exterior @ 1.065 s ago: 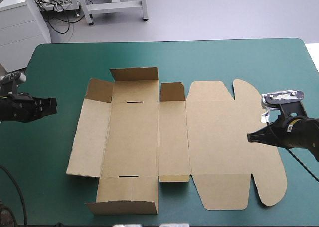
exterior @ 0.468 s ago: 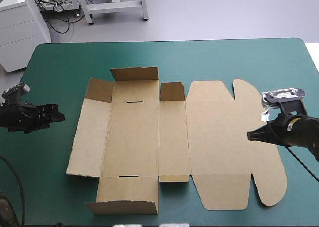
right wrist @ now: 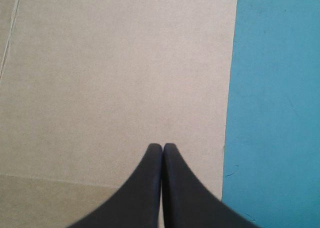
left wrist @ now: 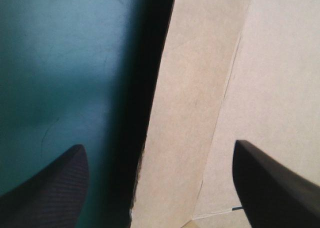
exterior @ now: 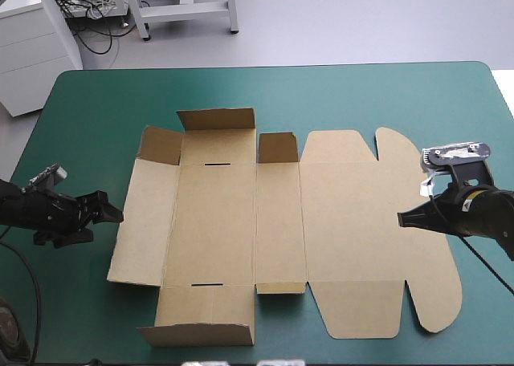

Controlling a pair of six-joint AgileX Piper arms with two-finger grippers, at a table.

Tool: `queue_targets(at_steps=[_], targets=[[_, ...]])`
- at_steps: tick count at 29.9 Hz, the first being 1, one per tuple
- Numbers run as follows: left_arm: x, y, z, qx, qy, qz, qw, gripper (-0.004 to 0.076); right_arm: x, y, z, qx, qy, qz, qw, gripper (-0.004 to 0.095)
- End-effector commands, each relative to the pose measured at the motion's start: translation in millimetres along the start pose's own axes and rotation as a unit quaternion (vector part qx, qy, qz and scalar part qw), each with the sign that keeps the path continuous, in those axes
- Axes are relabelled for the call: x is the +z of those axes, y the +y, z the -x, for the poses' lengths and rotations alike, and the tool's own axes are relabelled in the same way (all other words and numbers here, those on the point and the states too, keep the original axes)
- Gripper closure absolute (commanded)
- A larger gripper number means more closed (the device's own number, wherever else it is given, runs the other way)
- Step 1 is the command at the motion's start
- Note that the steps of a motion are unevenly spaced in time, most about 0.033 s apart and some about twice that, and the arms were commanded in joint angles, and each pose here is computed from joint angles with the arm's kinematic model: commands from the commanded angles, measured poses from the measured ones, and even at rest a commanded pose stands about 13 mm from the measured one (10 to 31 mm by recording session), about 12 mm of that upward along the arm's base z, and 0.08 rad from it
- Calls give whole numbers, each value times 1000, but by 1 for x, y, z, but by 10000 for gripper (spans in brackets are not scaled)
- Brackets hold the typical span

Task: Fold the box

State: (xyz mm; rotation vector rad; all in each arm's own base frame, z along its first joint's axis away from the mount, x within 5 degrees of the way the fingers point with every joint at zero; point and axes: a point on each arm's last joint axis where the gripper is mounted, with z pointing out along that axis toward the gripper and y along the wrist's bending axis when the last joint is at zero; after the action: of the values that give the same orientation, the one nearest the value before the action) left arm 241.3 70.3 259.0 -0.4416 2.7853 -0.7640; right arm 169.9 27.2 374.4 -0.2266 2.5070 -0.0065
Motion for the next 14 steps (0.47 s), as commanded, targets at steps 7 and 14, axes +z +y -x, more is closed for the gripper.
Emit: queue_targets(at_steps=[7,14], targets=[[7,-11,-12,17,16,-29,999,160,-9,-2,7,-1,-40,-4,999,931],[34,-11,-27,22,65,-36,997,160,-9,-2,7,-1,-41,-3,999,931]])
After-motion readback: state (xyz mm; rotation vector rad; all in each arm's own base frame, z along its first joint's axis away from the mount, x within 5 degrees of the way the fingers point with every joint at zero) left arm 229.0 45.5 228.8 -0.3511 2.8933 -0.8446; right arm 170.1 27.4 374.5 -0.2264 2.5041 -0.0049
